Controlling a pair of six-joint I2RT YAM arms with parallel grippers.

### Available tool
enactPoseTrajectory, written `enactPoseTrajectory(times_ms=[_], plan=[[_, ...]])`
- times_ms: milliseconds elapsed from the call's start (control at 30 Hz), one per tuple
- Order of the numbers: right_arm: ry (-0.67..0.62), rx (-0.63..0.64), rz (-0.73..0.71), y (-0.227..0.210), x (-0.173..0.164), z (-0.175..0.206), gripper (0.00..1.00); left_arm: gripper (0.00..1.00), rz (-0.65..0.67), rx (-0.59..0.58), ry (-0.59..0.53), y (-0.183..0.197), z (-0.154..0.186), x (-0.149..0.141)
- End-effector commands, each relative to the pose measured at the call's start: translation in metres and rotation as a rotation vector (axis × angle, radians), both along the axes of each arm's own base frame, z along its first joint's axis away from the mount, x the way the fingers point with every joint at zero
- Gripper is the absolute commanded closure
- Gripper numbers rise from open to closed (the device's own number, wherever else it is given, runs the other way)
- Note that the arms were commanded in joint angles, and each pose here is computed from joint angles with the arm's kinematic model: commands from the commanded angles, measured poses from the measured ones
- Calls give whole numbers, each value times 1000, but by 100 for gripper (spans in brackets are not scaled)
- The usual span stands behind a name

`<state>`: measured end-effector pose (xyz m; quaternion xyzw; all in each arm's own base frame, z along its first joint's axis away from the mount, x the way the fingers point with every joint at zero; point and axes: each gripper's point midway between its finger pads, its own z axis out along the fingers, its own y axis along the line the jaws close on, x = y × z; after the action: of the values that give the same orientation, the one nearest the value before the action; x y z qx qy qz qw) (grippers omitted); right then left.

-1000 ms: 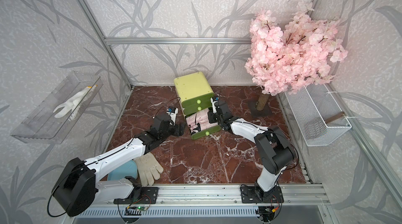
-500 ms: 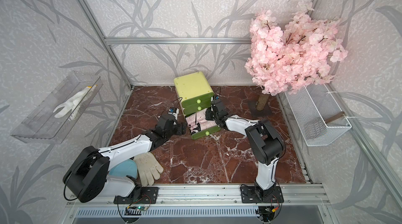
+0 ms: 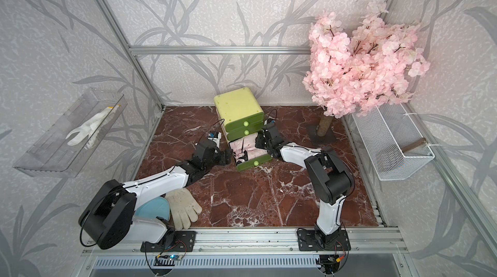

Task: Place the umbrella in the drawer by color
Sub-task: Place the umbrella in the drawer.

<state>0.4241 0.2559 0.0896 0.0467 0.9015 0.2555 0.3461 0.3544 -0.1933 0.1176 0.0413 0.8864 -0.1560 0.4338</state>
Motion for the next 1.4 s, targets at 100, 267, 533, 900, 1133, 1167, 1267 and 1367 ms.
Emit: enactPoseTrajectory(times_ms=[100,267,533,900,1133,1167,1267,1367], plan=[[95,-48,67,-2,-50,-13,69,25,-23,-46,-4,-11,2,4],[67,-130,82,-7,-46,-21,68,25,-39,-52,-8,-15,1,6],[29,-394,116,-31,-13,-19,68,38,-80,-34,16,-28,-8,14],[120,-433,135,-62,-2,-58,68,46,-109,-45,-12,-38,-8,18],[-21,-294,187,-42,-17,7,67,47,-159,13,-35,-51,-3,22],[-50,-282,189,-40,-19,21,67,47,-154,10,-37,-51,-2,22],[-97,-251,202,-36,-26,49,67,49,-132,-7,-43,-47,1,19],[-100,-234,190,-40,-36,62,67,50,-128,-15,-46,-43,7,13]])
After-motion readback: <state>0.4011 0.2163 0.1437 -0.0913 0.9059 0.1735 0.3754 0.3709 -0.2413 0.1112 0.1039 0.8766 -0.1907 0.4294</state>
